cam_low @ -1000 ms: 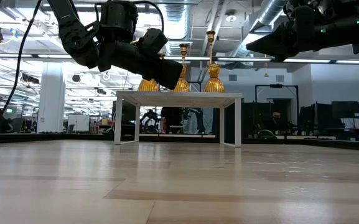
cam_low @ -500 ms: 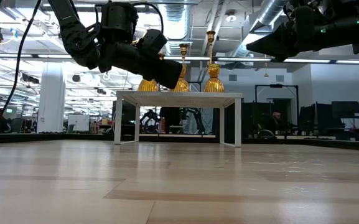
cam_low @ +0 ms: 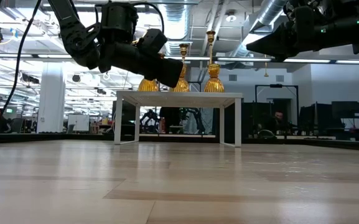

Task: Pick & Place candle stick holders
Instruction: Adjust the orange candle holders to properly align them

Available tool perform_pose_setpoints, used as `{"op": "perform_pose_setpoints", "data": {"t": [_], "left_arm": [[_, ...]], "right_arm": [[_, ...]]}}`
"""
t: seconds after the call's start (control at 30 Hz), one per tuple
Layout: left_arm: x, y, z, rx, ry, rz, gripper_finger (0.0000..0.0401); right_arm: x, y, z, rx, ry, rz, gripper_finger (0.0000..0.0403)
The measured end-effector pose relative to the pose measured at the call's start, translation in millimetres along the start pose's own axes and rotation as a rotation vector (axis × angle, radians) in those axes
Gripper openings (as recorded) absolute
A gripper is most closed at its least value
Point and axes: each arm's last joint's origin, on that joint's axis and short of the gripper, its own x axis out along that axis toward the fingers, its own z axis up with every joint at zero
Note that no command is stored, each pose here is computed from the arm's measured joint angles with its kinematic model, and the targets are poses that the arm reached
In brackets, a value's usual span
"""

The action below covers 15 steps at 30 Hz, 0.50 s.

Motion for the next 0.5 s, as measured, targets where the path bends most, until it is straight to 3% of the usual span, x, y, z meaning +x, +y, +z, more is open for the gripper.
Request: {"op": "perform_pose_setpoints", "data": {"t": [0.5], "left_arm": [[-0.1, 3.2, 0.0, -0.008, 0.029, 0.091, 0.0002]], "right_arm": [[0.0, 0.1, 0.0, -0.005, 0.000, 0.000, 0.0000]]}}
